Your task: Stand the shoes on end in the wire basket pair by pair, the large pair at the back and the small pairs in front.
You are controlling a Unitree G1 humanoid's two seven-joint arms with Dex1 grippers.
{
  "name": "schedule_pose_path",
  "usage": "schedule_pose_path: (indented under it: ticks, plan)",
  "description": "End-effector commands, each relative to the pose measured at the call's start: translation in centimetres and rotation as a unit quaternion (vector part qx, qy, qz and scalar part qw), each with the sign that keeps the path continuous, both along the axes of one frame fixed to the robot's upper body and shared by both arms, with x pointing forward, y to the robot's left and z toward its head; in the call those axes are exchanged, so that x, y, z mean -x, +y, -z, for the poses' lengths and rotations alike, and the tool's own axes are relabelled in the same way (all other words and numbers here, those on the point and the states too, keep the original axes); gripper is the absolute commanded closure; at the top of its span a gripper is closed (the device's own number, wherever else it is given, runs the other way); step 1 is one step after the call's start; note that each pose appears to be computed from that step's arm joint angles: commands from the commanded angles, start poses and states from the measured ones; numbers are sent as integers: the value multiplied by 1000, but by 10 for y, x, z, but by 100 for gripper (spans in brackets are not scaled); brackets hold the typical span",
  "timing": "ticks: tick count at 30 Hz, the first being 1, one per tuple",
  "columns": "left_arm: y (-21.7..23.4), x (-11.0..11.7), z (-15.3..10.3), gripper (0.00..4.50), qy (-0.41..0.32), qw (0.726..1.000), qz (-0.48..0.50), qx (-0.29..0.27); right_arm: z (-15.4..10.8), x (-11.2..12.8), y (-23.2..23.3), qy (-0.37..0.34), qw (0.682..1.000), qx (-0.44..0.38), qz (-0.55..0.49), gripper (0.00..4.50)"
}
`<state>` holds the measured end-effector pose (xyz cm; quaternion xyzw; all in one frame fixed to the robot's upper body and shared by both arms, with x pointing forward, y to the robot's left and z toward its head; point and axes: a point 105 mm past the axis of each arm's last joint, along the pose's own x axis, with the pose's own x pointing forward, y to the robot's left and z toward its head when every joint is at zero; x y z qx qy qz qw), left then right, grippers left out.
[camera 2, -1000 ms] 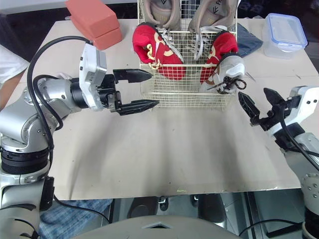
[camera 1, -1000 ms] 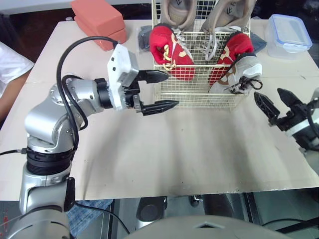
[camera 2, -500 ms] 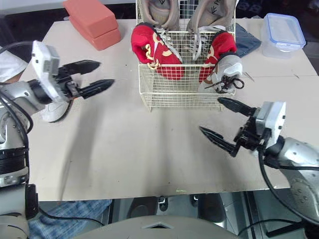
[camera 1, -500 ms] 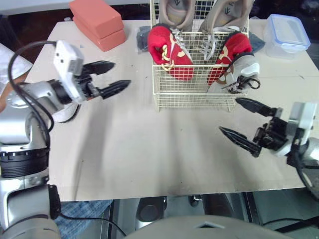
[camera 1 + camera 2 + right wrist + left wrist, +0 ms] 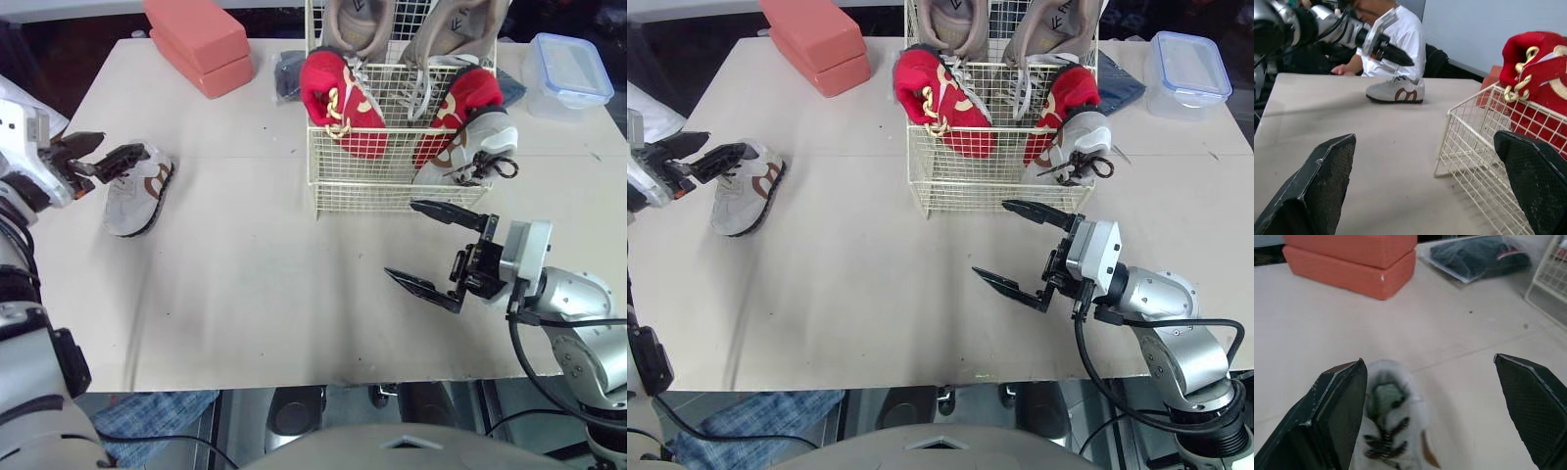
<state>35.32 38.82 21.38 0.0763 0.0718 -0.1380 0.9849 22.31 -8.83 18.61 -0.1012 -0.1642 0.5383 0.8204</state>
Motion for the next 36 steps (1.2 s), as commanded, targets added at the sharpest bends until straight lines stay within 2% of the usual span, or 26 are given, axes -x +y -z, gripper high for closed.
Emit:
schedule_pose_path:
  ticks: [1, 10, 14, 18, 29, 30, 31, 32, 36]
  plan:
    - [21, 0, -5, 0, 20, 998, -57, -14, -8, 4, 2, -31, 999, -6, -5, 4]
    - [40, -1, -15, 0, 26, 991, -133, -20, -3, 4, 3, -32, 999, -8, 5, 4]
    - [43, -1, -19, 0, 11, 989, -148, 10, -1, 4, 3, -31, 999, -11, 8, 4]
    - [50, 4, -9, 0, 35, 985, -166, -8, -1, 3, 3, -32, 999, -9, 7, 4]
    - [39, 4, 26, 0, 111, 985, -124, -41, 1, 2, 4, -31, 999, -7, 3, 4]
    - [37, 3, 28, 41, 117, 985, -118, -45, 1, 2, 4, -31, 999, -7, 3, 0]
    - [35, 3, 30, 53, 123, 985, -112, -47, 1, 2, 4, -31, 999, -8, 3, 0]
    - [33, 2, 32, 86, 128, 985, -109, -47, 1, 3, 4, -30, 1000, -8, 3, 0]
    - [29, 4, 40, 256, 159, 981, -93, -59, 2, 4, 4, -28, 1000, -9, 7, 0]
